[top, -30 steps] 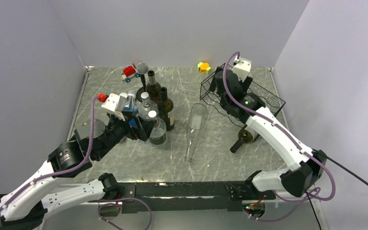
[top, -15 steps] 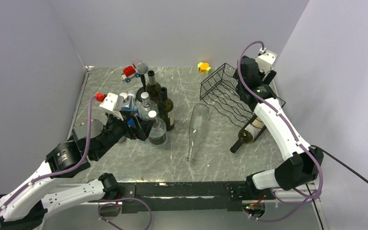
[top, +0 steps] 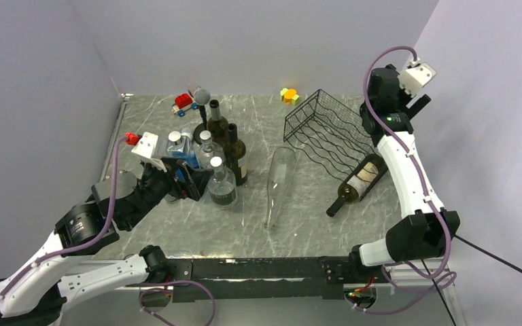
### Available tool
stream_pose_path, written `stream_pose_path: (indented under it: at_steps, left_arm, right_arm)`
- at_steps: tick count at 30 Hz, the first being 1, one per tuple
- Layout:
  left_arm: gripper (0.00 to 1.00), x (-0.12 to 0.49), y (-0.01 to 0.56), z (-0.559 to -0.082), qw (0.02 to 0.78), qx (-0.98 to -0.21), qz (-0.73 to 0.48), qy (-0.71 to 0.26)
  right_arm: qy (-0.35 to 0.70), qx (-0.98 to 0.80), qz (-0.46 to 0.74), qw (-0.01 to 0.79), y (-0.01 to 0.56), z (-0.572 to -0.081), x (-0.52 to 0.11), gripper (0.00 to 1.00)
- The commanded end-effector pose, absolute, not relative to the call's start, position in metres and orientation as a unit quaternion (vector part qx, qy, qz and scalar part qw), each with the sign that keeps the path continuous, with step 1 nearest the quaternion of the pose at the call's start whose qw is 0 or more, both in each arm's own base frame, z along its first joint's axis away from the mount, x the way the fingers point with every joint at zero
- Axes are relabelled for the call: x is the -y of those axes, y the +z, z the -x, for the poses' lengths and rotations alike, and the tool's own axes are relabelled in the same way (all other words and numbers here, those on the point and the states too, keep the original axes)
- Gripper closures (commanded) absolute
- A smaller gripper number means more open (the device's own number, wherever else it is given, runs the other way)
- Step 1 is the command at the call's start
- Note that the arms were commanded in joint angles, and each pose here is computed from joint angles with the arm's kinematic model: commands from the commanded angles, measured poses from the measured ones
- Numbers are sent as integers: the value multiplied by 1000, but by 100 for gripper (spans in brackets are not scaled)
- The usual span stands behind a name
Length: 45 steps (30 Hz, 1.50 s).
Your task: Put the wine bottle on the wine rack
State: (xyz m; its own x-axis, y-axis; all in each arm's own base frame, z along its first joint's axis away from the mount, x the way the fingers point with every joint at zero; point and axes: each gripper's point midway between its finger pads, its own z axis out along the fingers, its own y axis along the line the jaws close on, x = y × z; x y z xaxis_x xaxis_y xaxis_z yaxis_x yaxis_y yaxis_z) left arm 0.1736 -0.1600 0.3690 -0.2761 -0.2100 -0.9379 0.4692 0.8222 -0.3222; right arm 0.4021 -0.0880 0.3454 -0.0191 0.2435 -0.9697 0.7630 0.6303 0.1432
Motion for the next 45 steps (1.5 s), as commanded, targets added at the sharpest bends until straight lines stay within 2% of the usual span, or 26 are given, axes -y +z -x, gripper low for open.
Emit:
stream_pose_path:
  at_steps: [1,7,17,23,28,33,41,45]
  left_arm:
    - [1,151,386,-171,606,-736,-67,-294]
    - [1,157,385,-173,604,-737,-72,-295]
    - [1,157,388,-173,602,-738,-70,-297]
    - [1,160,388,-175,601,-738,-71,-297]
    - [1,163,387,-176,599,-741,-73,-295]
    - [1,161,387,-174,598,-740,-70,-300]
    - [1,169,383,-174,596,-736,-76,-312]
    - [1,181,374,-177,588,-740,-89,-314]
  right_arm:
    - [-238,-646,-382,617,377,-399,112,5]
    - [-235,-648,-361,628,390,-401,119,5]
    - [-179,-712,-306,606,394,-463,122,5]
    - [-104,-757,-184,619,384,-498,84,5]
    - [26,-777,-53,626,373,-509,33,6]
    - [127,-795,-11,593,361,-495,14,7]
    - [128,-848,-70,510,310,-413,-8,10]
    - [125,-878,-83,454,269,-371,-33,16]
